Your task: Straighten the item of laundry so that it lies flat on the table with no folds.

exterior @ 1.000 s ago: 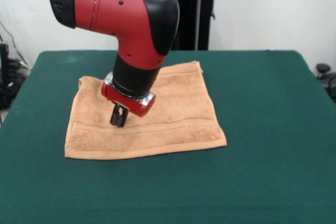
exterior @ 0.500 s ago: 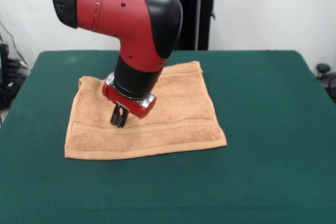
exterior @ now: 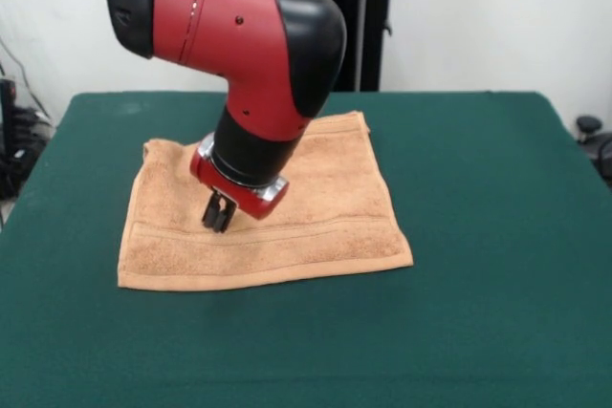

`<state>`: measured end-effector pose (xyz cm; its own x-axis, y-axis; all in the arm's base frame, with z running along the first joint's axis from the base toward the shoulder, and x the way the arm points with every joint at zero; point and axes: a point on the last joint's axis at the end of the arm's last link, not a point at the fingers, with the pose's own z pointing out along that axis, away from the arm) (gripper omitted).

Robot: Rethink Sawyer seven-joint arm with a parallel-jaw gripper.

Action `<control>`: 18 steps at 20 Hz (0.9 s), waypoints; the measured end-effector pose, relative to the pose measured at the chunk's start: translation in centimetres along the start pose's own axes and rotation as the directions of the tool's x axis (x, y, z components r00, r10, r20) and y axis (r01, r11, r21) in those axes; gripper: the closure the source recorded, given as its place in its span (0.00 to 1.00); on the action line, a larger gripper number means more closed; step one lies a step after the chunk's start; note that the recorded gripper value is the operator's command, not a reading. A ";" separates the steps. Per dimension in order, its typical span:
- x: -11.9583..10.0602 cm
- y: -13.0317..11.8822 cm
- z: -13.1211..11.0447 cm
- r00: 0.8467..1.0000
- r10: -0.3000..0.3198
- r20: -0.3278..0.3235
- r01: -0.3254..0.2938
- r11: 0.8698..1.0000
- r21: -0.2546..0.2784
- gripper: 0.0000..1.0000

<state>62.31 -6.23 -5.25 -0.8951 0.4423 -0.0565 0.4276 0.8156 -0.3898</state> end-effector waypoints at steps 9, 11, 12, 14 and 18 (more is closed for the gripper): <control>-0.3 0.4 0.0 0.999 0.021 -0.026 -0.020 0.999 0.030 1.00; -0.4 0.5 0.0 0.999 0.026 -0.031 -0.025 0.999 0.034 1.00; -0.4 0.5 0.0 0.999 0.028 -0.033 -0.027 0.999 0.036 1.00; -0.4 0.6 0.0 0.999 0.033 -0.036 -0.032 0.999 0.042 1.00; -0.4 0.7 0.0 0.999 0.034 -0.031 -0.032 0.998 0.054 1.00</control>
<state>62.97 -5.79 -5.49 -0.8757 0.4811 -0.0407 0.4485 0.7795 -0.4373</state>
